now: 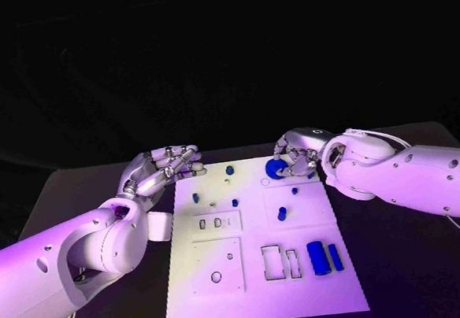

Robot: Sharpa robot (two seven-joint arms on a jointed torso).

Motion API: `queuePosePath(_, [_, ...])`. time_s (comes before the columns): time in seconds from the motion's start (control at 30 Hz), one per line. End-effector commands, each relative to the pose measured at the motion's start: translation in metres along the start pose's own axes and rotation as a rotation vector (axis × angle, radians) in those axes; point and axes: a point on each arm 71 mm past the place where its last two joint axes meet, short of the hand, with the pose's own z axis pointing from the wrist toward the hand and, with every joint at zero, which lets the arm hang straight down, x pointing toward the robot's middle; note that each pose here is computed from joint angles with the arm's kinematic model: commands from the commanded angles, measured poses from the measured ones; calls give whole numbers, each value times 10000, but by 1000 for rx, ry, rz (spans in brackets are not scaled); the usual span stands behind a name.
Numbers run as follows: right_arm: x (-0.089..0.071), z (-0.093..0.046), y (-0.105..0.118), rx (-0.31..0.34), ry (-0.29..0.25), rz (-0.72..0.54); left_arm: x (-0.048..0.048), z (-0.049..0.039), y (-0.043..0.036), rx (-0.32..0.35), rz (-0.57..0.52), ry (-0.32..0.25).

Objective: Assemble the parts on the task board

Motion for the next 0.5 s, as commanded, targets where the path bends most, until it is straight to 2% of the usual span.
queuePosePath(0.03, [-62, -23, 121, -48, -102, -65, 18, 5, -10, 5, -11, 18])
queuePosePath(0.27, [-49, -18, 426, -123, -132, -65, 7, 8, -9, 8, -10, 17])
queuePosePath(0.5, [-4, 81, 690, -172, -135, -55, 10, 12, -7, 9, -12, 19])
